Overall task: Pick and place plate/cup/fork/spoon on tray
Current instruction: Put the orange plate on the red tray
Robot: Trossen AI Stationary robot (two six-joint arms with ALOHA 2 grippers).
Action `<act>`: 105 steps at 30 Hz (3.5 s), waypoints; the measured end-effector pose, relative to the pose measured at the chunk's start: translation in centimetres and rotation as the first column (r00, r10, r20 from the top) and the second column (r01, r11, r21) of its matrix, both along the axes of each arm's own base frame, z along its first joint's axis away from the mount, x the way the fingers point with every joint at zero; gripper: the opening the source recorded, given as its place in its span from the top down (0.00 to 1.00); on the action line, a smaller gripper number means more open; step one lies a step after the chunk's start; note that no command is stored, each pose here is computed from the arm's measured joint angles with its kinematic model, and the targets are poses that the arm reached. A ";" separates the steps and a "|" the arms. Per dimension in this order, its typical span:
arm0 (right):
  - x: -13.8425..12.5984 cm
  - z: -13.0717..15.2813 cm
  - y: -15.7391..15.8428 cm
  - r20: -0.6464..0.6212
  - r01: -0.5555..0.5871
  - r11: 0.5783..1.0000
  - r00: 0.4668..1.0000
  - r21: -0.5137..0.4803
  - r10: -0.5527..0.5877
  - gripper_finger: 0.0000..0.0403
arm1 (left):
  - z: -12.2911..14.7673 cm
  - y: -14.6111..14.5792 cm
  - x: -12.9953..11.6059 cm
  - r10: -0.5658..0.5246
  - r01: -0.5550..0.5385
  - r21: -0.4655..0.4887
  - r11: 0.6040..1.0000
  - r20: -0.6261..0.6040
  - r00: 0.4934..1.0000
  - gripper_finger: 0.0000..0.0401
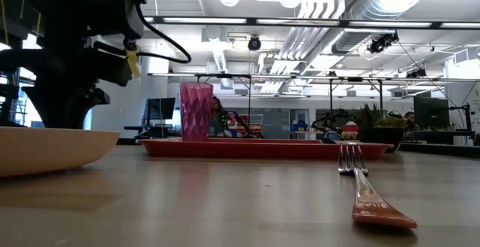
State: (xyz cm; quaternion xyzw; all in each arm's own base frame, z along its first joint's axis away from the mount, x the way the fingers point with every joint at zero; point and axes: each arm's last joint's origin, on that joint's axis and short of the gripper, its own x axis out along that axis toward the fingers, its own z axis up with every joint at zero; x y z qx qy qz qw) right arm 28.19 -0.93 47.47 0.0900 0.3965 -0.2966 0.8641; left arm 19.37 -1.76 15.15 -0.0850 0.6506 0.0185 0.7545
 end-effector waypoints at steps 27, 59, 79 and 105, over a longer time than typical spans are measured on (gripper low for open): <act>0.0 0.0 0.0 0.009 0.005 1.000 1.000 0.005 -0.005 0.78 | 0.5 -0.4 2.3 0.304 -0.290 -0.159 0.944 0.074 0.950 0.99; 0.3 0.2 -0.3 -0.028 -0.090 0.994 0.996 -0.066 0.089 0.78 | 6.2 5.5 11.0 0.857 -0.781 -0.443 0.441 0.466 0.220 1.00; -0.1 0.0 -2.0 -0.126 -0.133 0.985 0.985 -0.115 0.118 0.78 | 5.4 10.4 11.9 0.923 -0.934 -0.220 0.280 0.328 0.199 1.00; -0.1 0.0 -2.0 -0.120 -0.128 0.985 0.986 -0.113 0.114 0.78 | 4.6 13.0 11.9 0.944 -0.942 -0.257 0.217 0.300 0.136 1.00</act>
